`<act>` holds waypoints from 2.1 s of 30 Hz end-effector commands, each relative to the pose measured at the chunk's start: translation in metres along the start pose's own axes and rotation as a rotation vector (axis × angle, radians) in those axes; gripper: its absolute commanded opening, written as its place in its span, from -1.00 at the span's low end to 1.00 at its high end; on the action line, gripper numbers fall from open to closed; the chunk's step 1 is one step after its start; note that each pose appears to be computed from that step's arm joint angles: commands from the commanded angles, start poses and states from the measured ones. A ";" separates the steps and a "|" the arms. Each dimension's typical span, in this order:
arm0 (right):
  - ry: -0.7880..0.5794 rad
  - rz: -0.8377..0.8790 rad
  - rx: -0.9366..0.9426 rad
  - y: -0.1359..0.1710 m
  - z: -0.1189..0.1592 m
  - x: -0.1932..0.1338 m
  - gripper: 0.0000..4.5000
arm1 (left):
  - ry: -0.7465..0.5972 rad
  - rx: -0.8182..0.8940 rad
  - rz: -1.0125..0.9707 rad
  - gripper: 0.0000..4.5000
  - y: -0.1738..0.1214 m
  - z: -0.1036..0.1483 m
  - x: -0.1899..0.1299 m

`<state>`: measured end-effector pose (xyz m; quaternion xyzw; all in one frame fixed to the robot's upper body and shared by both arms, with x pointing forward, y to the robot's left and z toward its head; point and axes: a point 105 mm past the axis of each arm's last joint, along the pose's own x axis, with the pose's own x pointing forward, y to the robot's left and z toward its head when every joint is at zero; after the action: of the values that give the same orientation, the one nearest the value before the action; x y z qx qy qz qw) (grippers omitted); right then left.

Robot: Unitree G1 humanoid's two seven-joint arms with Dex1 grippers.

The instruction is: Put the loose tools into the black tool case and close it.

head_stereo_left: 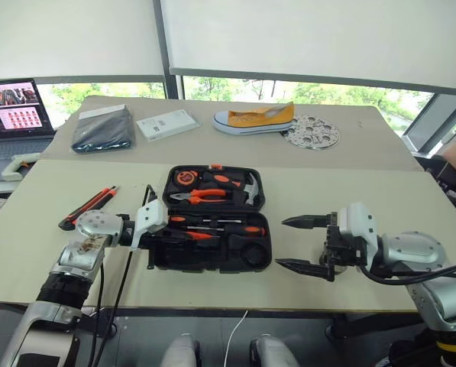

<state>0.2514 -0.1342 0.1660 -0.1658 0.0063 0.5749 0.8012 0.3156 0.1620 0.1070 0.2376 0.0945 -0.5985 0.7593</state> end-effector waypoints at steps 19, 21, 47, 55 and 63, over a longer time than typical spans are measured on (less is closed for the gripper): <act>-0.061 -0.019 0.002 0.002 0.012 0.001 1.00 | -0.005 -0.096 0.109 -0.98 0.014 -0.008 0.008; -0.059 -0.019 0.006 0.002 0.011 0.000 1.00 | 0.046 -0.101 0.095 -0.98 0.011 -0.015 0.011; -0.410 -0.120 -0.134 0.002 0.016 -0.005 1.00 | -0.137 -0.266 1.113 0.97 -0.040 -0.073 -0.208; -0.432 -0.084 -0.188 0.015 0.019 0.003 1.00 | -0.043 -0.518 1.386 0.97 -0.080 -0.111 -0.258; -0.462 -0.075 -0.188 0.012 0.037 0.011 1.00 | -0.028 -0.577 1.201 0.97 -0.022 -0.093 -0.227</act>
<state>0.2412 -0.1143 0.1792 -0.1014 -0.2087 0.5647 0.7920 0.2277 0.4078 0.0970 0.0043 0.0959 0.0069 0.9954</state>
